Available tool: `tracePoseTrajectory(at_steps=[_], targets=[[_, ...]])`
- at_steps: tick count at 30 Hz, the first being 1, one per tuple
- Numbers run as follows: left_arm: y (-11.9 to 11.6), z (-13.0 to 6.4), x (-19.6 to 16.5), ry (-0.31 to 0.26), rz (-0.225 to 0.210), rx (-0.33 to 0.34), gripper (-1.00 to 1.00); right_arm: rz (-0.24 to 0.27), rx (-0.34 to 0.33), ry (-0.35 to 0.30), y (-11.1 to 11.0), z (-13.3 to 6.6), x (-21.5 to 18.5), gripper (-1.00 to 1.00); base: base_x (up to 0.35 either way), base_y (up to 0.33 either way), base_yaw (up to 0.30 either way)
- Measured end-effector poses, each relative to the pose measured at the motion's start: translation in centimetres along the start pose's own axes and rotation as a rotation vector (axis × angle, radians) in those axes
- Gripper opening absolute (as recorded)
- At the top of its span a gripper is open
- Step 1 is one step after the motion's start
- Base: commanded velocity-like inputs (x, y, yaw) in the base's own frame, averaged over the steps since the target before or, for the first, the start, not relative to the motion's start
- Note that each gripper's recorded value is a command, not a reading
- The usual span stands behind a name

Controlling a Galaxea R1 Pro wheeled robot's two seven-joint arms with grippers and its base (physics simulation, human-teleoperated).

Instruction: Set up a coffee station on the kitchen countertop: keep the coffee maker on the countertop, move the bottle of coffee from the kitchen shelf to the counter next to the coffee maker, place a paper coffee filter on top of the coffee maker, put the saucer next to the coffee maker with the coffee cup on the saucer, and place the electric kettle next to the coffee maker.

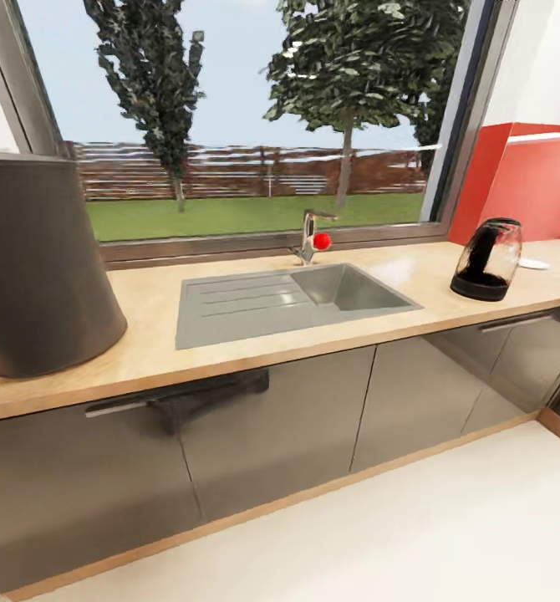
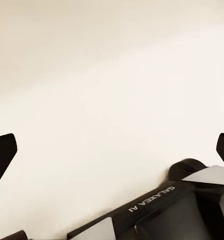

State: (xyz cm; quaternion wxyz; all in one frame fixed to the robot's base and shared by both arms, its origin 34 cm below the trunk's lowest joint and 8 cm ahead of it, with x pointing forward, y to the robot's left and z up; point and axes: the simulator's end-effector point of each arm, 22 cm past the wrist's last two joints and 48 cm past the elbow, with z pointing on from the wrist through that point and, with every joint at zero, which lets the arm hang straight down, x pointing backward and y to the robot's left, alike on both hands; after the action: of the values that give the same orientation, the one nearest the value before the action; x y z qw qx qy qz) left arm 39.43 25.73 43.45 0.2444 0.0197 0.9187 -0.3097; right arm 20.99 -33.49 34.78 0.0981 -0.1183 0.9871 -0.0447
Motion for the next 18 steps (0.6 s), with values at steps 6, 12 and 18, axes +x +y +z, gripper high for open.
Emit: tracePoseTrajectory(at_steps=[6, 12, 18], targets=[[0.05, 0.01, -0.01, 0.0, 0.0, -0.003, 1.0, 0.0, 0.001, 0.0, -0.01, 0.0, 0.0, 1.0, 0.225, -0.268, -0.278], [0.07, 0.01, -0.01, 0.0, 0.0, -0.003, 1.0, 0.0, 0.0, 0.0, 0.0, 0.0, 0.0, 1.0, 0.225, -0.268, -0.279], [0.06, 0.01, -0.02, 0.0, 0.0, -0.003, 1.0, 0.0, 0.0, 0.0, -0.01, 0.0, 0.0, 1.0, 0.225, -0.268, -0.28]])
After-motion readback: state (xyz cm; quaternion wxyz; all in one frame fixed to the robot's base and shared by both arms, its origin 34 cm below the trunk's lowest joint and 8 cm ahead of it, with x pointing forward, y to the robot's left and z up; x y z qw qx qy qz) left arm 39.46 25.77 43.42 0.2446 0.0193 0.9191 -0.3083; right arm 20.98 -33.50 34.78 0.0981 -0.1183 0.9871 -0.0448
